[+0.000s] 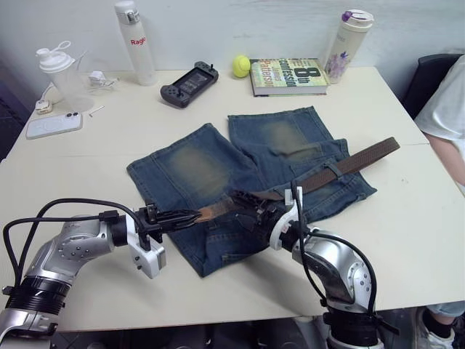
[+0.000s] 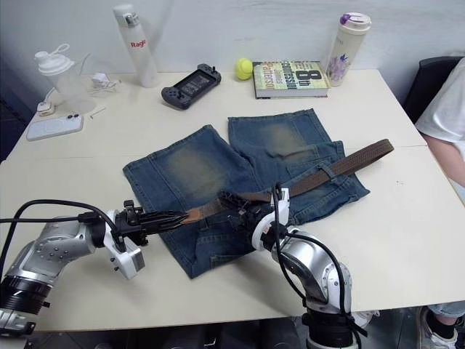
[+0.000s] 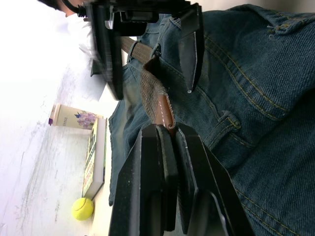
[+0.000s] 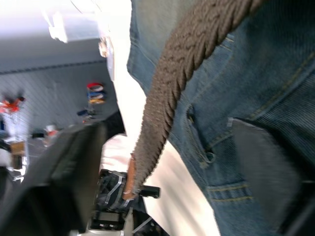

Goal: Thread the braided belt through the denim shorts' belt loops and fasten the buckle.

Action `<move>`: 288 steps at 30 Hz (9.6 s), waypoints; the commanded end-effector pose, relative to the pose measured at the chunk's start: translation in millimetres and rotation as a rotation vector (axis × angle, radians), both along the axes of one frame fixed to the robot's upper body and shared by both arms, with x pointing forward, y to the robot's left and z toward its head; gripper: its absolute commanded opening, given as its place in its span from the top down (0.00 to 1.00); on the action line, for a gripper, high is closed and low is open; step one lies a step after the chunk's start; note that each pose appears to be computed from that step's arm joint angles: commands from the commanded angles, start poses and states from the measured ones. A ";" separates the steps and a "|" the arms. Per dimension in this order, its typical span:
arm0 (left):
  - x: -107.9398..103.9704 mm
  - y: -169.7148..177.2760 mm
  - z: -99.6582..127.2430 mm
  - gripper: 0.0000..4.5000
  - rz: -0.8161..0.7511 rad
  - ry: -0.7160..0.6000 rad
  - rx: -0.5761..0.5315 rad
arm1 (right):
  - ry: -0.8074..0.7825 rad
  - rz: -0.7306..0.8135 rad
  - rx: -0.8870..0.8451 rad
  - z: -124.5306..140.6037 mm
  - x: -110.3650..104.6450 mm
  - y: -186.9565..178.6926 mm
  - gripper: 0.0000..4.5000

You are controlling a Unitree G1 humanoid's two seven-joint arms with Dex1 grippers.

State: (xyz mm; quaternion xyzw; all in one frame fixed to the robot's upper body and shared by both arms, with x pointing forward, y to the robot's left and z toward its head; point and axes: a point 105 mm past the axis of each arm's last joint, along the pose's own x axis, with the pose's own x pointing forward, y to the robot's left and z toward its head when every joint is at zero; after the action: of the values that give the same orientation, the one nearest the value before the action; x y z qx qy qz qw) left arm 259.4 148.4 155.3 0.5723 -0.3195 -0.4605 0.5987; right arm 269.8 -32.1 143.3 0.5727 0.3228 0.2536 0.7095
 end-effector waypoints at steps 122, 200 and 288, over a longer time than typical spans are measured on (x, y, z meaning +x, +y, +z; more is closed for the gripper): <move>-15.3 75.9 -49.6 0.35 0.316 0.114 -0.146 | -0.432 0.405 -0.211 -30.5 19.7 89.3 1.00; -43.6 166.5 -57.7 1.00 0.410 0.201 0.258 | -1.082 0.466 -1.669 -31.6 45.5 -111.0 0.99; 200.4 -23.5 -1.2 0.00 0.766 0.905 -1.009 | -0.997 -0.029 -1.203 35.1 74.8 -114.2 0.01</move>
State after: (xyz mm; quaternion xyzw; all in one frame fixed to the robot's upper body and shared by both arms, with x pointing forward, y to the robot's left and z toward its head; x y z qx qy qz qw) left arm 444.5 107.1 139.8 0.0953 0.0111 -0.2760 0.9564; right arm 338.3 -132.1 171.9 -0.0785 0.0590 0.2937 0.9508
